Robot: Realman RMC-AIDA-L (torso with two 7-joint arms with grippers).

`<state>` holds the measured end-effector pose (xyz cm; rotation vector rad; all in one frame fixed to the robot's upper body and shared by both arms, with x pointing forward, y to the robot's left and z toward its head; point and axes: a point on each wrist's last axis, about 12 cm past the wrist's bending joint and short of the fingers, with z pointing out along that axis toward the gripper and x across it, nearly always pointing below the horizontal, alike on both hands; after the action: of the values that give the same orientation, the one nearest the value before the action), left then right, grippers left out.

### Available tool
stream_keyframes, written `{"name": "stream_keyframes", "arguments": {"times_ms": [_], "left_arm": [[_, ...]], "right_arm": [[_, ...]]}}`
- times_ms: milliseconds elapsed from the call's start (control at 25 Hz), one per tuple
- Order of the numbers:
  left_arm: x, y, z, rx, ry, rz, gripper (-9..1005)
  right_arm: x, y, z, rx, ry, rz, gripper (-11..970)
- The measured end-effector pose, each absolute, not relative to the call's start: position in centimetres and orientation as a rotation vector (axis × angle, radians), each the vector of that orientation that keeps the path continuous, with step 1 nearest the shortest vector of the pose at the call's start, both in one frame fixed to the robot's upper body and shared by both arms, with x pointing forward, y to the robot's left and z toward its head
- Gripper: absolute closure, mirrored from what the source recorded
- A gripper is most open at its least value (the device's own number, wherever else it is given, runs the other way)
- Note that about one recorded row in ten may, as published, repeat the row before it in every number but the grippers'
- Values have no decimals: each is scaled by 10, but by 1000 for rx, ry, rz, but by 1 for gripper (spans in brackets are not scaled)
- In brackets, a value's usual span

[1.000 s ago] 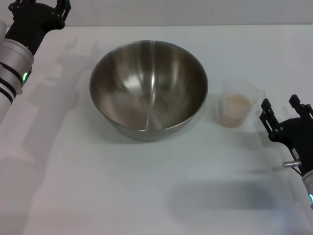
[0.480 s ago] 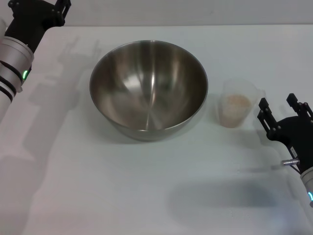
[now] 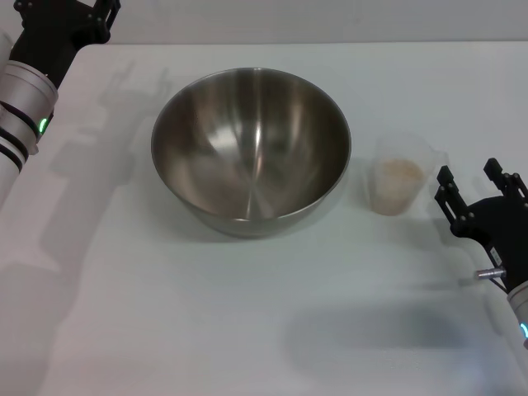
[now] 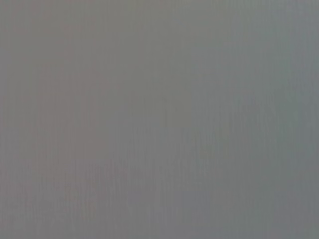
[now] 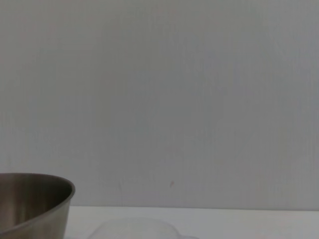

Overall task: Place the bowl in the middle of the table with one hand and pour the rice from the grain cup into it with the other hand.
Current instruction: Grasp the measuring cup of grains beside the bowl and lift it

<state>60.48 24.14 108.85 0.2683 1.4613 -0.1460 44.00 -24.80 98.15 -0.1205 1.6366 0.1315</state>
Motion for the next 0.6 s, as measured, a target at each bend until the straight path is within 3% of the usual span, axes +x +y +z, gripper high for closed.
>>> {"name": "stream_keyframes", "arguments": {"times_ms": [600], "left_arm": [[604,240,1088,270,1460,-149,414]], "right_arm": [[447,-253,982,-127,1642,129,288]]}}
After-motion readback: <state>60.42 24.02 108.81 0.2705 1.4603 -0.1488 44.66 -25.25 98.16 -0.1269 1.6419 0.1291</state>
